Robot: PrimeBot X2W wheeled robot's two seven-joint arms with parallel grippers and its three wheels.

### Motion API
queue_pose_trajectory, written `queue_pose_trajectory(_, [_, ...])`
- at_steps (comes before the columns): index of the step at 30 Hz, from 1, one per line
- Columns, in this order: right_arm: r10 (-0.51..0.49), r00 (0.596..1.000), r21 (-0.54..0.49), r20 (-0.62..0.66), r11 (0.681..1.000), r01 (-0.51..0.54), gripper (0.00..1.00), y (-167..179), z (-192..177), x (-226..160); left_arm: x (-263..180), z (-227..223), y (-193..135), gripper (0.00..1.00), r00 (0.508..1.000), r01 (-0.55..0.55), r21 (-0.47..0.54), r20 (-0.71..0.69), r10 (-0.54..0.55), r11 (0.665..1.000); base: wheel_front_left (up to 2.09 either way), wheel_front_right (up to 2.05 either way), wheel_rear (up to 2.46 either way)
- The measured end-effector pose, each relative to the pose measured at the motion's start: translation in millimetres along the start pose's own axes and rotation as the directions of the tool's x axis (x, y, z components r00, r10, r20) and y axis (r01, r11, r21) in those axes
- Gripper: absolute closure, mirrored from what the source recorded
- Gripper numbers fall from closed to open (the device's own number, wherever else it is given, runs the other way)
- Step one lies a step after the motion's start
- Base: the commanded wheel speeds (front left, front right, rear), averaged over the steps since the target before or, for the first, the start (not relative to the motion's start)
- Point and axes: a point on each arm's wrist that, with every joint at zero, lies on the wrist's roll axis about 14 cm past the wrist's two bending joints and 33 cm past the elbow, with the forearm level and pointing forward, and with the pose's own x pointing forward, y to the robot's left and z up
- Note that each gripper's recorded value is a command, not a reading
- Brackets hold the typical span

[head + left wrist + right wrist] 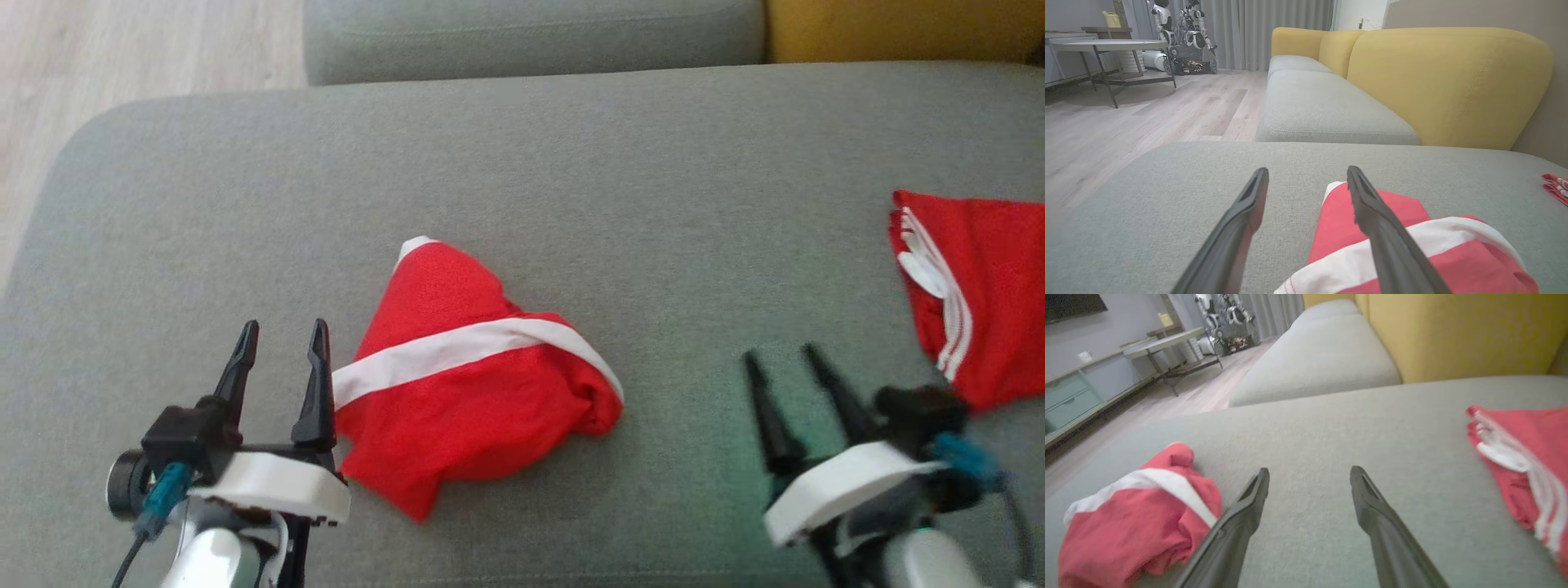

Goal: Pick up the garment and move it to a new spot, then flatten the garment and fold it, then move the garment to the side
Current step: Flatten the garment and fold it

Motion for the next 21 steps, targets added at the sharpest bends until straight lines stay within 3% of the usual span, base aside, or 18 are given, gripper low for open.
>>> queue_pose_trajectory(8, [0.21,0.943,0.07,-0.257,0.978,-0.199,0.0,66,-82,19,1,-1,16,0.0,0.999,-0.051,-0.006,-0.002,0.051,0.999,0.0,0.0,0.0])
queue_pose_trajectory(14, [0.248,0.916,0.13,-0.315,0.967,-0.218,0.0,76,-105,38,-2,-11,24,0.0,0.996,-0.087,-0.014,-0.034,0.087,0.996,0.0,0.0,0.0])
queue_pose_trajectory(15, [0.256,0.912,0.134,-0.32,0.965,-0.224,0.1,78,-106,41,-3,-13,25,0.0,0.995,-0.09,-0.014,-0.039,0.09,0.996,0.0,0.0,0.0])
queue_pose_trajectory(16, [0.263,0.911,0.138,-0.317,0.963,-0.23,0.53,80,-106,45,-3,-14,26,0.0,0.995,-0.093,-0.014,-0.043,0.092,0.996,0.0,0.0,0.0])
queue_pose_trajectory(18, [0.268,0.91,0.141,-0.317,0.962,-0.234,1.0,82,-105,48,-2,-15,26,0.0,0.994,-0.095,-0.015,-0.046,0.094,0.995,0.0,0.0,0.0])
queue_pose_trajectory(21, [0.277,0.906,0.151,-0.319,0.959,-0.24,1.0,84,-106,53,0,-17,25,0.0,0.994,-0.094,-0.018,-0.05,0.093,0.995,0.0,0.0,0.0])
